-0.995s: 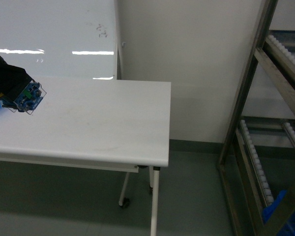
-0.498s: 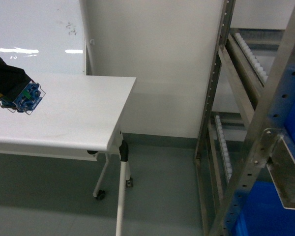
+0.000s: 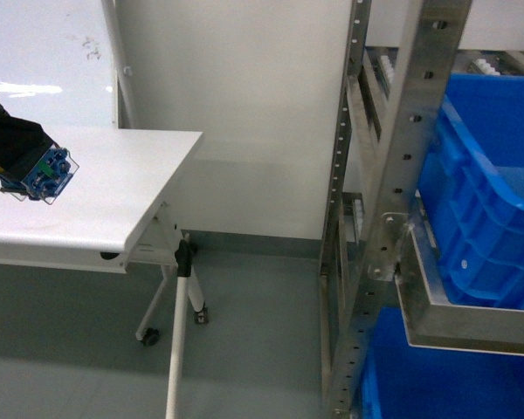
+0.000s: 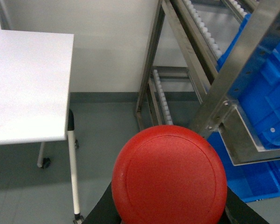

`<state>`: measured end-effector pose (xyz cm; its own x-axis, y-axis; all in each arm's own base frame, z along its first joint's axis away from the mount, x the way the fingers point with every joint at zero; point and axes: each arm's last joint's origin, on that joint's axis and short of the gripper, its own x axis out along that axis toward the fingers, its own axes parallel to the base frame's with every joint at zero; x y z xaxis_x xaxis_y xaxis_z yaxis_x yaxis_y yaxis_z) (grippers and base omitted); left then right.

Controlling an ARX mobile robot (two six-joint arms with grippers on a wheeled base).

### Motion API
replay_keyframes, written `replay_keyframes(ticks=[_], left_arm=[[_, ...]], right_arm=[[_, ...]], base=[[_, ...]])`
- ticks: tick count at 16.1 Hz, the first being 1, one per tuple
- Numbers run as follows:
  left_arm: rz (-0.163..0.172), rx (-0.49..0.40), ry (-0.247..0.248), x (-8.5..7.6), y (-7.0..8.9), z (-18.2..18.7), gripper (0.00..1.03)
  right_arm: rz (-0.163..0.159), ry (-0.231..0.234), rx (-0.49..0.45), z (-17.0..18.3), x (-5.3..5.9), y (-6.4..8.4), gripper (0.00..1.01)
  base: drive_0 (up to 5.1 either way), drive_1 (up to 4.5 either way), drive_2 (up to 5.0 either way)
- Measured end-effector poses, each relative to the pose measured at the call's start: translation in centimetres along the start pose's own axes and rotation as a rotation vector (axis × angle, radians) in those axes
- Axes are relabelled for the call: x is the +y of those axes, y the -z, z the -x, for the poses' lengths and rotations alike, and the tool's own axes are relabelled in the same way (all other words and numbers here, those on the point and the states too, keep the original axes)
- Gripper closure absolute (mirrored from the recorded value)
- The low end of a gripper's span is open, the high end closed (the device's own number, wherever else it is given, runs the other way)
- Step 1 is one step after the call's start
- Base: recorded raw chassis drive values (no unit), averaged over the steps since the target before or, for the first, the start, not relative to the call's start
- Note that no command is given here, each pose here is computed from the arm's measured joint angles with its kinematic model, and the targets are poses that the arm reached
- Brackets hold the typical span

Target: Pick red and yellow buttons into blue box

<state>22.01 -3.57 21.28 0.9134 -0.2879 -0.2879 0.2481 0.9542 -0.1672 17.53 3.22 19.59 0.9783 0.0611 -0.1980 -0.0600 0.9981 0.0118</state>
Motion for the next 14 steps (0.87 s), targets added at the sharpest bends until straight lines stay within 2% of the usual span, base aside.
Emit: replay_keyframes(ticks=[14], left_arm=[[-0.001, -0.002, 0.001, -0.02, -0.02, 0.00, 0.79]], right_arm=[[0.000, 0.000, -0.003, 0.02, 0.00, -0.04, 0.60]], base=[[4.9, -2.47, -2.2]])
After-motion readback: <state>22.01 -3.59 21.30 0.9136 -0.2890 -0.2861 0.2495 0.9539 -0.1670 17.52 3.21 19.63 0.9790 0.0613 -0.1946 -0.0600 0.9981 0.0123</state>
